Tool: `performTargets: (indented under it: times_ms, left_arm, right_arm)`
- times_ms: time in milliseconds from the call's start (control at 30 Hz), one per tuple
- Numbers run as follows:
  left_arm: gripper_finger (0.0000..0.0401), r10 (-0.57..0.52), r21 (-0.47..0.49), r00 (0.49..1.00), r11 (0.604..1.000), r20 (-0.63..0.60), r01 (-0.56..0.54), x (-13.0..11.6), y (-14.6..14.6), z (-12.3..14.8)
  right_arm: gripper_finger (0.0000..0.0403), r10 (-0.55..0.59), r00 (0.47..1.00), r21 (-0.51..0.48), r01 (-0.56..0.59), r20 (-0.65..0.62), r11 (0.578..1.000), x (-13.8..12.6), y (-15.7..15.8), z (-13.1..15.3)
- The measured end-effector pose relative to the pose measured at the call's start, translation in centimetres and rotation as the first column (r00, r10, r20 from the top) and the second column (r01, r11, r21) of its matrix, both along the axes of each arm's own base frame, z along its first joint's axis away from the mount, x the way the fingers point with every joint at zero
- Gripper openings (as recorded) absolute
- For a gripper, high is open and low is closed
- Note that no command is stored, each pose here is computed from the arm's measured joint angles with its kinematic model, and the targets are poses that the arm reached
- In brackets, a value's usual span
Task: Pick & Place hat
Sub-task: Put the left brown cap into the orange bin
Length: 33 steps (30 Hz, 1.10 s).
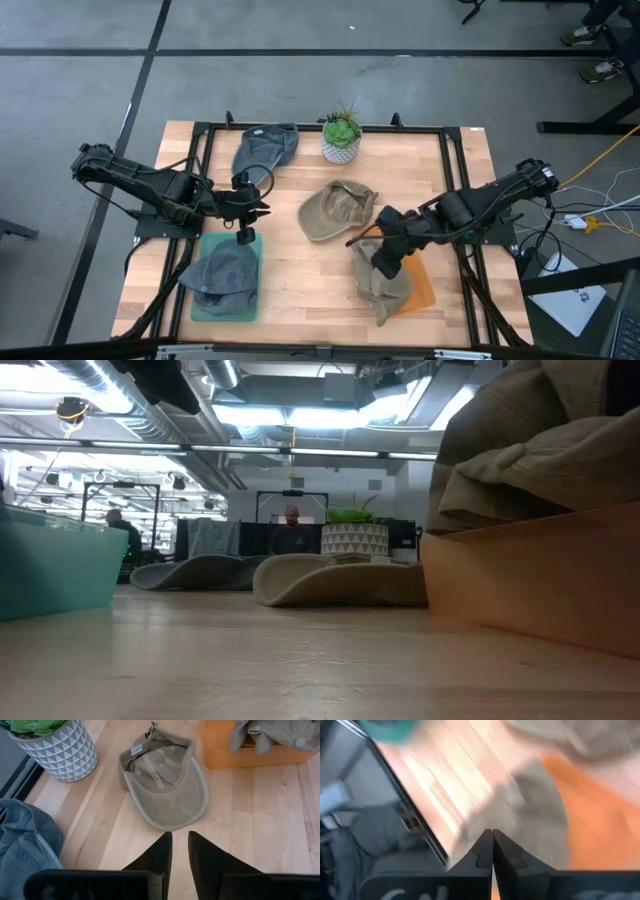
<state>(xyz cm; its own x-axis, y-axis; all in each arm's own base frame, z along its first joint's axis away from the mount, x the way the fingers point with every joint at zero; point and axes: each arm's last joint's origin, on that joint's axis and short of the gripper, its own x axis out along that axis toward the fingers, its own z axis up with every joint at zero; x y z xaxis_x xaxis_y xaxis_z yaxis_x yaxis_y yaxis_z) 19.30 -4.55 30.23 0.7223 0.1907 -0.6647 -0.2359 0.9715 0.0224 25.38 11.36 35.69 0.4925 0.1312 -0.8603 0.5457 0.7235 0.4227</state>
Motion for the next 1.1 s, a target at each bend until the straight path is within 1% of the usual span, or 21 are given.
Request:
performTargets:
  times_ms: [100,167,233,367,533,667,733,833,900,967,1100]
  left_arm:
    - [0.0059,0.0,0.0,1.0,1.0,0.0,0.0,0.0,0.0,0.0]
    - [0.0059,0.0,0.0,1.0,1.0,0.0,0.0,0.0,0.0,0.0]
    - [0.0059,0.0,0.0,1.0,1.0,0.0,0.0,0.0,0.0,0.0]
    - [0.0059,0.0,0.0,1.0,1.0,0.0,0.0,0.0,0.0,0.0]
    - [0.0059,0.0,0.001,1.0,1.0,0.0,0.0,0.0,0.0,0.0]
    - [0.0059,0.0,0.001,1.0,1.0,-0.001,0.0,0.0,0.0,0.0]
    - [0.0059,0.0,0.001,1.0,1.0,0.0,0.0,0.0,0.0,0.0]
    - [0.0059,0.0,0.001,1.0,1.0,0.0,0.0,0.0,0.0,0.0]
    - [0.0059,0.0,0.001,1.0,1.0,-0.001,0.0,0.0,0.0,0.0]
    - [0.0059,0.0,0.0,1.0,1.0,0.0,0.0,0.0,0.0,0.0]
    - [0.0059,0.002,0.002,1.0,1.0,0.0,-0.002,0.0,0.0,0.0]
  right_arm:
    - [0.0006,0.043,0.994,-0.033,-0.039,0.102,0.999,1.1,0.4,0.2]
    - [0.0006,0.074,0.99,-0.047,-0.068,0.118,0.997,1.9,0.7,-0.2]
    - [0.0006,0.107,0.99,-0.056,-0.102,0.092,0.993,2.7,1.2,-1.2]
    - [0.0006,0.16,0.987,-0.023,-0.161,-0.016,0.987,4.2,2.4,-3.7]
    - [0.0006,0.271,0.951,0.063,-0.264,-0.149,0.962,5.4,4.3,-7.0]
    - [0.0006,0.271,0.912,0.055,-0.267,-0.308,0.962,4.9,5.5,-9.1]
    - [0.0006,0.261,0.881,0.036,-0.269,-0.396,0.962,4.2,6.0,-10.0]
    - [0.0006,0.254,0.84,0.012,-0.283,-0.479,0.959,3.3,6.7,-10.7]
    - [0.0006,0.262,0.83,0.0,-0.301,-0.492,0.954,3.0,7.3,-11.0]
    - [0.0006,0.276,0.834,0.002,-0.313,-0.477,0.95,3.1,7.9,-11.3]
    - [0.0006,0.289,0.88,-0.037,-0.326,-0.376,0.944,4.0,8.6,-11.6]
